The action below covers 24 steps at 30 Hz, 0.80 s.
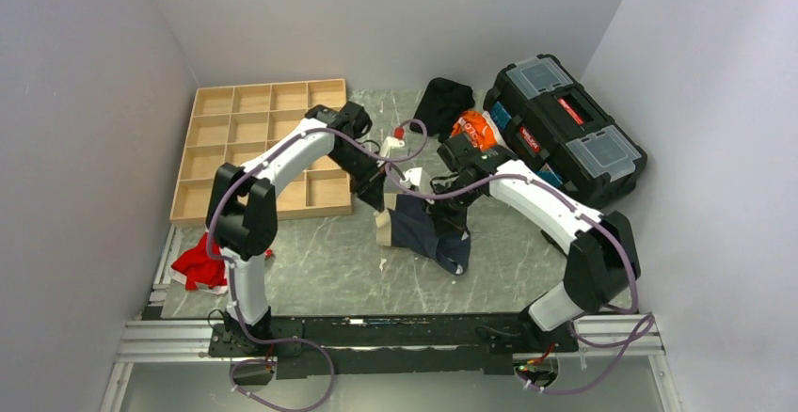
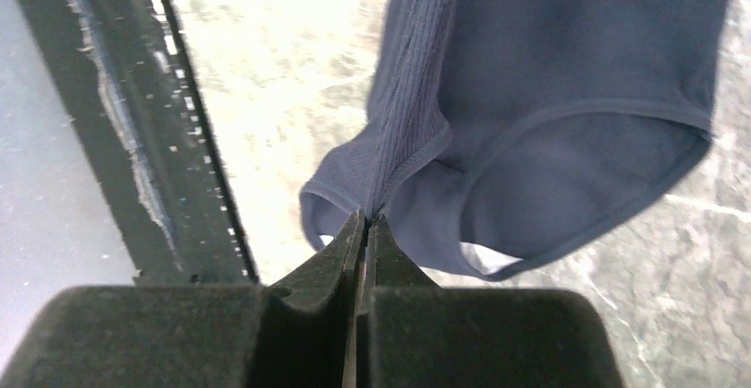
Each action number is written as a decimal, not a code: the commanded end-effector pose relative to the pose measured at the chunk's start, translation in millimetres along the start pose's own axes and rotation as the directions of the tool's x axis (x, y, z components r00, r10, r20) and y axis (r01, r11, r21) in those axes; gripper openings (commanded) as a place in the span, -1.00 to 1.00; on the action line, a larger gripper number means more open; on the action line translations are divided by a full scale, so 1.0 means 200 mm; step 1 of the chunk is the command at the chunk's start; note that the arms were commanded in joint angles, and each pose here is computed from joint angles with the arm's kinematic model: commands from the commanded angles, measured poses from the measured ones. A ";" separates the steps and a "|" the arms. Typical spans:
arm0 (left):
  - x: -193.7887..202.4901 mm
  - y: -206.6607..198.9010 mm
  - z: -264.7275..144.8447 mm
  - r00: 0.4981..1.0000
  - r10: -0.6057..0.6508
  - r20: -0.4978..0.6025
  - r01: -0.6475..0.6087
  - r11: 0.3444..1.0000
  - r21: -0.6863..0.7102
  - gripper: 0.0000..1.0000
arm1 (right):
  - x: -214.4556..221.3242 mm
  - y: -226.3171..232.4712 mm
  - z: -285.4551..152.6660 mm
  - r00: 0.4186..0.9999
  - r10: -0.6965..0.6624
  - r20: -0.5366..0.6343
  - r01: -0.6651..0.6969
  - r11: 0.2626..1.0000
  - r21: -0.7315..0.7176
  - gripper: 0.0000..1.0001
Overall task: Roll the underwear
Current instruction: Fold the underwear at the center of the board.
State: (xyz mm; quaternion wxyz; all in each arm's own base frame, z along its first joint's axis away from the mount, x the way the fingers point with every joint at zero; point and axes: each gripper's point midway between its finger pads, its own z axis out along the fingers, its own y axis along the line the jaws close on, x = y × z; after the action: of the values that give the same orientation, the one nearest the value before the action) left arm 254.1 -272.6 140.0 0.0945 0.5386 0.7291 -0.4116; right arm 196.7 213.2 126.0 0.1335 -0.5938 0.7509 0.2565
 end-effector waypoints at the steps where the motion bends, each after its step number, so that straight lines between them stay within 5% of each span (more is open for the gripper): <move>1: -0.06 0.16 -0.03 0.999 0.007 -0.031 -0.009 0.997 -0.072 -1.00 | 0.02 -0.19 -0.05 0.999 0.030 -0.027 -0.028 0.995 0.098 -1.00; 16: -0.17 0.65 0.03 0.997 -0.079 0.025 0.083 0.956 -0.280 -1.00 | 0.05 -0.64 -0.06 0.995 0.051 -0.082 -0.032 0.974 0.224 -0.89; 24: -0.16 0.78 0.10 0.995 -0.095 0.027 0.098 0.944 -0.314 -1.00 | 0.15 -0.78 0.05 0.990 0.076 -0.119 -0.046 0.971 0.234 -0.54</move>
State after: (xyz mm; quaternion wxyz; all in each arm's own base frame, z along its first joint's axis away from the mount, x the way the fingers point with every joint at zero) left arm 378.9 -296.5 69.7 0.1424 0.4823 0.8045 -0.3161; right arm 322.1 173.3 69.6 0.1333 -0.5634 0.8012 0.1514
